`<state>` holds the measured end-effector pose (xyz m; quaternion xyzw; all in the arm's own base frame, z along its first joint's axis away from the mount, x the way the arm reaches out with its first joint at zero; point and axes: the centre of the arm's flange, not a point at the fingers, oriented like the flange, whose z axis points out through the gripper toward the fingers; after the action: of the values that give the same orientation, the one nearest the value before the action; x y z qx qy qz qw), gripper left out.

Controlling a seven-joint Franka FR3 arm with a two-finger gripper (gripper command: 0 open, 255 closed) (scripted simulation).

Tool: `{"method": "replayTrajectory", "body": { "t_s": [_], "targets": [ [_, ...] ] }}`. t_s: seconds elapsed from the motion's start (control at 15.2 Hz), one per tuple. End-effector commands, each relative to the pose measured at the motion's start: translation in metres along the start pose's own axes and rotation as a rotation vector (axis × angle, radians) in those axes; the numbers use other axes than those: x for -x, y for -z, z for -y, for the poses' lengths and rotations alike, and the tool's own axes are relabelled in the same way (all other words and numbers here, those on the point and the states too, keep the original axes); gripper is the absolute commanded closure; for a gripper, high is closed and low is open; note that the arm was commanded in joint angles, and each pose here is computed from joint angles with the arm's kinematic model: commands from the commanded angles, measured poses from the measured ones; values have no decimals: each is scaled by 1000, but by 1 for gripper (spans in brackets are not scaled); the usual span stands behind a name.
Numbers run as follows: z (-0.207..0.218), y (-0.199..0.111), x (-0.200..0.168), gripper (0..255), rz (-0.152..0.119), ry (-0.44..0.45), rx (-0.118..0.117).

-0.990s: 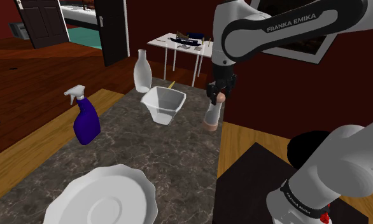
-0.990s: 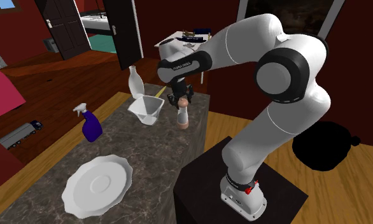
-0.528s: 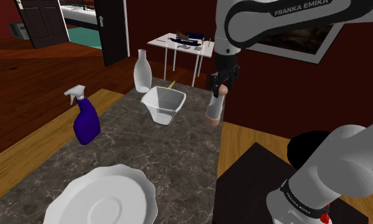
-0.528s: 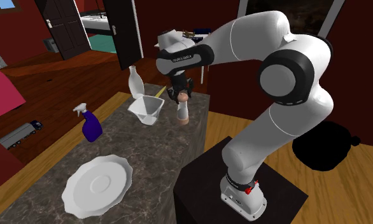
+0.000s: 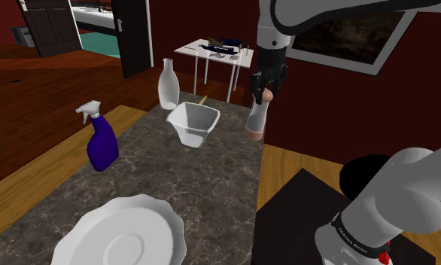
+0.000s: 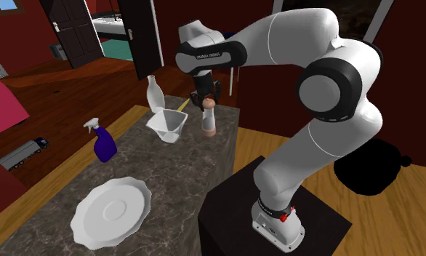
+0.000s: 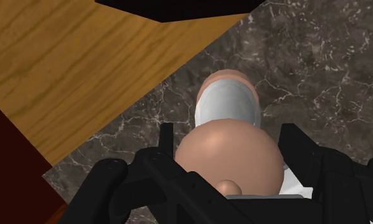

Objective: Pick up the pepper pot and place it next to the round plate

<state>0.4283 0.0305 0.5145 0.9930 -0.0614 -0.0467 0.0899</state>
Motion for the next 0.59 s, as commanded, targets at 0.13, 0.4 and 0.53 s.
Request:
{"method": "replayTrajectory", "body": {
  "t_s": [0.13,0.4,0.53],
  "targets": [
    [-4,21,2,255,0,0,0],
    [-8,41,4,255,0,0,0],
    [-10,52,5,255,0,0,0]
  ]
}}
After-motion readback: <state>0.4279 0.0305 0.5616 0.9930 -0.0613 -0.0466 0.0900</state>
